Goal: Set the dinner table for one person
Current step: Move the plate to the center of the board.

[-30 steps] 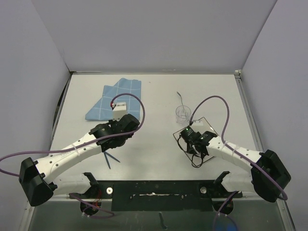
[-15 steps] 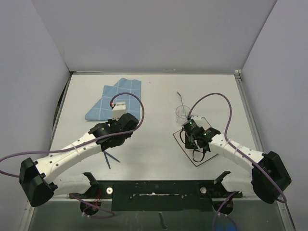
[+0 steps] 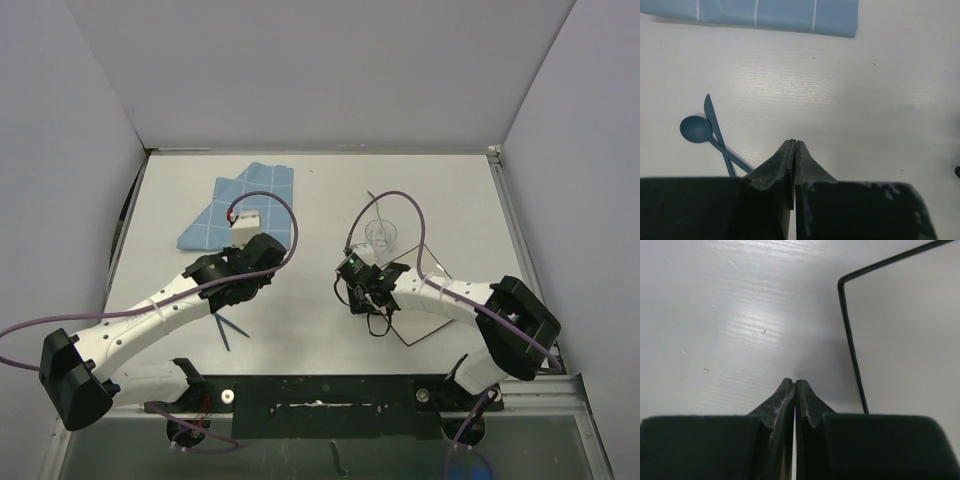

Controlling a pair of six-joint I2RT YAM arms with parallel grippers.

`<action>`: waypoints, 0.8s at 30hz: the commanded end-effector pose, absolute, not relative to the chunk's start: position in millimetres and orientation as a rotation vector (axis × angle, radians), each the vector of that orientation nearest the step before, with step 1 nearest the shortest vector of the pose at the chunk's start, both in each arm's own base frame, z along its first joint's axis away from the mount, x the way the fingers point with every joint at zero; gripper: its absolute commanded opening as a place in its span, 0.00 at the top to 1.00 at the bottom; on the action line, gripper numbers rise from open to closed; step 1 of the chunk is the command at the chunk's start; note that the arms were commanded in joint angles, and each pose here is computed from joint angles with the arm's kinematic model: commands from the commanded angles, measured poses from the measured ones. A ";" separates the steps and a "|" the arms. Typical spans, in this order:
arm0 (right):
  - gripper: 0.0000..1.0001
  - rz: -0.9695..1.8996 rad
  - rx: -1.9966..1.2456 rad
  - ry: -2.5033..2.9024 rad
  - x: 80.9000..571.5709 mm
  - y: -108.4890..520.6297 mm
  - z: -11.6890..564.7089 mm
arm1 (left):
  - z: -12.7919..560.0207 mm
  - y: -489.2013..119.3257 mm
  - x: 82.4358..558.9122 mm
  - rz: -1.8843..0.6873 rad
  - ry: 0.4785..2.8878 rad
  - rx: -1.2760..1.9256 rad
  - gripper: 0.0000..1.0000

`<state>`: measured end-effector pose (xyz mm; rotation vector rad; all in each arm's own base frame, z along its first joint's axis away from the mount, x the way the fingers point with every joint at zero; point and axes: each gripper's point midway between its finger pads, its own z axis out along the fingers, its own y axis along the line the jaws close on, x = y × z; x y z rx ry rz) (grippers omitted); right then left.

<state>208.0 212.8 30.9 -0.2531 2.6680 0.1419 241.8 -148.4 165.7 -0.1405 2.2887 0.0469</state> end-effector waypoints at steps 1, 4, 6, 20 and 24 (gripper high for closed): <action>1.00 0.196 -0.226 2.613 228.6 236.1 43.9 | 179.1 -149.8 244.8 -0.012 2.251 -0.166 1.00; 1.00 0.186 -0.239 2.604 234.2 238.6 46.1 | 180.4 -148.1 243.9 -0.014 2.248 -0.164 1.00; 1.00 0.178 -0.243 2.601 239.1 239.3 45.0 | 179.4 -146.5 243.9 -0.009 2.249 -0.164 1.00; 1.00 0.141 -0.173 2.669 262.8 219.2 19.1 | 182.3 -147.5 251.6 0.019 2.262 -0.153 1.00; 1.00 0.120 -0.122 2.693 268.2 199.8 11.5 | 180.4 -149.3 255.7 0.037 2.272 -0.145 1.00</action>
